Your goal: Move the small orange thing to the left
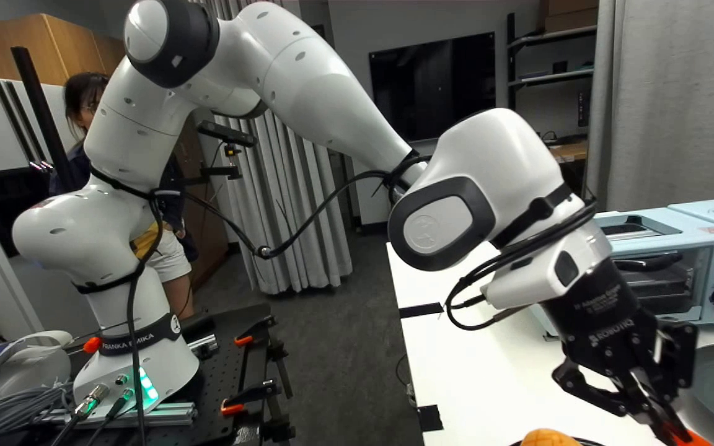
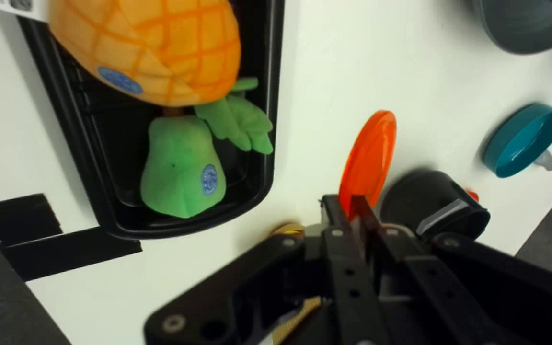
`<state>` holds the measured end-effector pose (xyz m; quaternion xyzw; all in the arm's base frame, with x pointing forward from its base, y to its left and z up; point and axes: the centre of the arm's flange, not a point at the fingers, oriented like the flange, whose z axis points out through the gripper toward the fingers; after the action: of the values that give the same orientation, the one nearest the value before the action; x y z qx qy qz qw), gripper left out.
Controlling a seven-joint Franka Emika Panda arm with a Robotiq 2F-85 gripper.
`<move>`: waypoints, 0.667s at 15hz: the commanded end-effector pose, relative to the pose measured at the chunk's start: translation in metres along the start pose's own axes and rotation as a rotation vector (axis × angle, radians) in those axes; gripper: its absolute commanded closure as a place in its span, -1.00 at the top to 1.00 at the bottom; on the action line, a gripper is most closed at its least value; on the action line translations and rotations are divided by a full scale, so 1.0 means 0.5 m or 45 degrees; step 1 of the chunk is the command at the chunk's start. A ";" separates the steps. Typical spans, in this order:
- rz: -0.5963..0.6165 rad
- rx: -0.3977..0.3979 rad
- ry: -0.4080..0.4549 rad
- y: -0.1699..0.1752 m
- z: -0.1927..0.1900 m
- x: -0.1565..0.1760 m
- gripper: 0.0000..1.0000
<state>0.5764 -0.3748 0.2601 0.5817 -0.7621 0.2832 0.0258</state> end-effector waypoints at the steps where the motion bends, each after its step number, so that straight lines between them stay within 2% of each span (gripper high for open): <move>1: -0.195 -0.018 -0.025 0.074 -0.084 -0.110 -0.96; 6: -0.517 -0.082 -0.065 0.098 -0.099 -0.299 -0.96; 10: -0.684 -0.055 -0.112 0.089 -0.123 -0.417 -0.96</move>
<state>0.5829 -0.1864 0.2121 0.7451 -0.6226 0.2282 0.0713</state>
